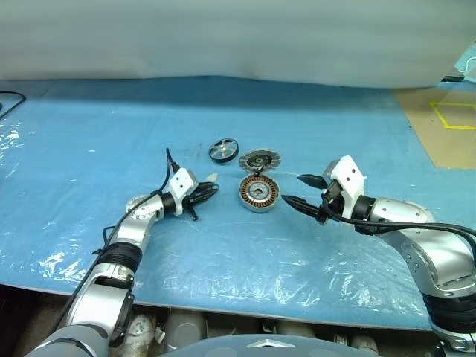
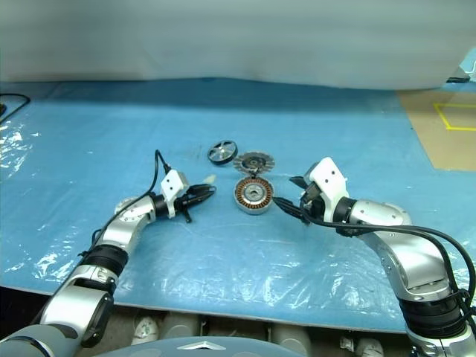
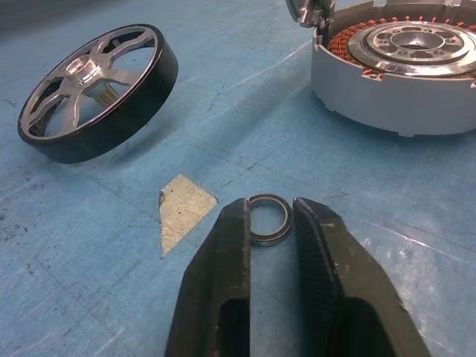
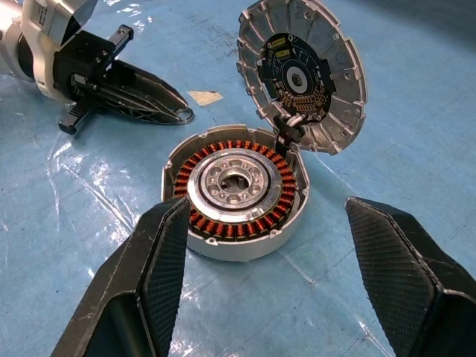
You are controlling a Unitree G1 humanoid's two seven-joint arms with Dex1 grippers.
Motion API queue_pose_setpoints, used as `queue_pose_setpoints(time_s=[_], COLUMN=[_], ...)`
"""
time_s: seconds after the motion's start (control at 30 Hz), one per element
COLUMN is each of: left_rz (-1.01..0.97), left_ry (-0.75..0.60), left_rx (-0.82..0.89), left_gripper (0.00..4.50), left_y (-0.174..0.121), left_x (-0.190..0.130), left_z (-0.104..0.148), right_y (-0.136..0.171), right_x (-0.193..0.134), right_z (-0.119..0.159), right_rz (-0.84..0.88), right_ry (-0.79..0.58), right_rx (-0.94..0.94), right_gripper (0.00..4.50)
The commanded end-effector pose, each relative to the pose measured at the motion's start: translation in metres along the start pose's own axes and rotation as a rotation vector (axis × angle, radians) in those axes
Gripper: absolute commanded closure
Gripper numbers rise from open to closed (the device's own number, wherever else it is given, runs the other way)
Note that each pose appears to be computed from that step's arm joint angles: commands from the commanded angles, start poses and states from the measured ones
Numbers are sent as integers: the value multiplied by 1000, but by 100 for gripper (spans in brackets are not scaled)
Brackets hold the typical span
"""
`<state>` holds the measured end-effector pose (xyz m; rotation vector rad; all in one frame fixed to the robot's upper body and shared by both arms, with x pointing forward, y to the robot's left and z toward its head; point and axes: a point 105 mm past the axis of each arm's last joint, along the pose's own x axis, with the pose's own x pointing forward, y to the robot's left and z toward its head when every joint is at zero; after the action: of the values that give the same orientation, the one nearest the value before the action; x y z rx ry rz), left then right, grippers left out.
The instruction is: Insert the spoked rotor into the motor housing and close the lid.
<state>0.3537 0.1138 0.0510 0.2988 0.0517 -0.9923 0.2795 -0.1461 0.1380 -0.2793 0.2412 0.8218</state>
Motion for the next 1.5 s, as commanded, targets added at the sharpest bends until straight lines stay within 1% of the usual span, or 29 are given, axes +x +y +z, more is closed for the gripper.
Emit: queue_pose_setpoints(time_s=[0.03,0.13,0.23,0.37,0.5,0.6,0.7,0.73,0.77,0.8,0.83,0.9,0.97,1.0,1.07,1.17,1.33,1.5], left_rz=[-38,-26,-29,-14,-7,-58,-113,-102,-92,-101,-100,-46,-2,10,-6,-51,-110,-65], left_ry=[79,76,42,44,-14,-97,-113,-124,-131,-134,-130,-120,-125,-125,-142,-83,-33,66], left_rx=[-35,-38,-54,-52,-64,-88,-121,-136,-152,-166,-162,-114,-92,-98,-136,-96,-70,-24], left_gripper=[410,410,410,410,410,410,410,410,369,351,317,248,175,146,146,146,146,146], left_y=[-13,-10,-7,-2,6,6,3,5,8,8,9,16,21,22,18,5,-10,-3], left_x=[-3,-3,-4,-7,-12,-18,-25,-26,-27,-27,-27,-24,-21,-19,-15,-7,7,6], left_z=[-23,-21,-15,-15,-3,11,14,15,16,17,17,18,18,17,16,4,-7,-22], right_y=[-1,-1,0,-1,-2,-4,-6,-6,-5,-3,-1,-1,-3,-3,-1,-3,-6,-6], right_x=[-3,-2,-2,-2,-4,-5,-5,-4,-3,-1,0,2,2,2,1,-1,-4,-8], right_z=[13,13,14,14,14,13,15,14,13,11,11,13,14,13,10,10,14,11], right_rz=[-3,-3,-1,-2,-6,-8,-18,-19,-17,-8,-1,-3,-9,-9,1,-5,-14,-27], right_ry=[-33,-34,-39,-39,-36,-32,-40,-42,-40,-34,-31,-43,-51,-47,-37,-34,-34,-22], right_rx=[-54,-56,-55,-55,-58,-58,-47,-40,-36,-42,-46,-39,-29,-32,-36,-39,-48,-47], right_gripper=[104,104,104,104,104,104,104,104,104,104,104,104,104,104,104,104,104,104])
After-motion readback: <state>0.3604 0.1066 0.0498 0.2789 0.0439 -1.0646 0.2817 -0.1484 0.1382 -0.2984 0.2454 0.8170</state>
